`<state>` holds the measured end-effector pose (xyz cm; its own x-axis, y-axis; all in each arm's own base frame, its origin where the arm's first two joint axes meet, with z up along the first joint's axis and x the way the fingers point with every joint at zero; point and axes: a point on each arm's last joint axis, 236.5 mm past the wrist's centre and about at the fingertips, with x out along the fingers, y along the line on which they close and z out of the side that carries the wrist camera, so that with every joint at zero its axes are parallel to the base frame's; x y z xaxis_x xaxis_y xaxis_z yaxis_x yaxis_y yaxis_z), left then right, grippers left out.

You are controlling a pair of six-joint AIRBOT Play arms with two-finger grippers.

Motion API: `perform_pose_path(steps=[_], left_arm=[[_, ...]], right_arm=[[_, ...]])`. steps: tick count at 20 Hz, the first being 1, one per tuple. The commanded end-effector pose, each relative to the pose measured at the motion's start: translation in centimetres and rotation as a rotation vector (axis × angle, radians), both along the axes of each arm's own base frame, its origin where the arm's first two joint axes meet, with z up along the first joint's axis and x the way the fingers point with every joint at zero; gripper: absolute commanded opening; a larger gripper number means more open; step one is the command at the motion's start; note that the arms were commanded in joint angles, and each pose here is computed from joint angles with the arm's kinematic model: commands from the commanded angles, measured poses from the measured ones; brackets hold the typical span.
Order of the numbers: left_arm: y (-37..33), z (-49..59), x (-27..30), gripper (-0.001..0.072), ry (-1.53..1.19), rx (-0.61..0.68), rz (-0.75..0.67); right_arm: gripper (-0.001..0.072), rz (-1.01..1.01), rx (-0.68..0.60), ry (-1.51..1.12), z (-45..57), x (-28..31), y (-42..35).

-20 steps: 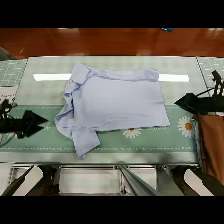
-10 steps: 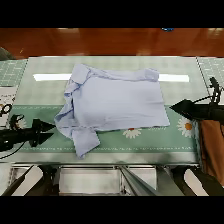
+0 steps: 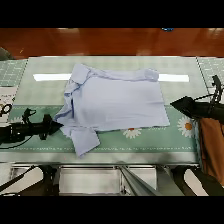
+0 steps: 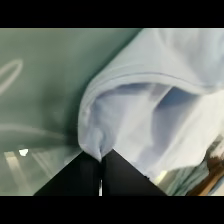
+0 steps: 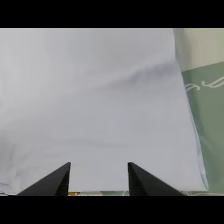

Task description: Fold the shirts.

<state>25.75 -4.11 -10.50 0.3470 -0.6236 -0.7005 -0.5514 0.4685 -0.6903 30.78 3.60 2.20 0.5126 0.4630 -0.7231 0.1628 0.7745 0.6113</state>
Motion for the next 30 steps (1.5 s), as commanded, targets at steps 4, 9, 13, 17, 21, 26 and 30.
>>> perform_pose_path(steps=[4,9,13,17,21,26,30], left_arm=[[0.1,3.2,2.8,0.0018,-0.088,-0.013,-0.075],[0.3,3.3,3.0,0.0018,-0.106,0.001,-0.087],[0.1,3.4,2.9,0.0018,-0.104,-0.008,-0.094],[0.0,3.4,2.8,0.0018,-0.103,-0.014,-0.098],[-0.1,3.5,2.7,0.0018,-0.104,-0.014,-0.103],[-0.5,3.8,2.9,0.0018,-0.126,-0.010,-0.140],[0.3,11.4,7.1,0.0018,-0.327,0.014,-0.188]], right_arm=[[0.0420,-0.247,-0.064,0.084,-2.4,-1.2,-8.1],[0.0420,-0.110,0.064,0.371,-8.7,-6.5,-4.4],[0.0420,-0.050,0.115,0.438,-11.0,-6.2,-2.2],[0.0420,-0.064,0.149,0.408,-12.5,-3.3,-1.0],[0.0415,-0.045,0.141,0.385,-13.9,-0.3,0.6],[0.0027,0.101,0.123,0.295,-11.7,3.6,4.4],[0.0026,0.238,0.069,0.082,-1.3,8.1,4.7]])
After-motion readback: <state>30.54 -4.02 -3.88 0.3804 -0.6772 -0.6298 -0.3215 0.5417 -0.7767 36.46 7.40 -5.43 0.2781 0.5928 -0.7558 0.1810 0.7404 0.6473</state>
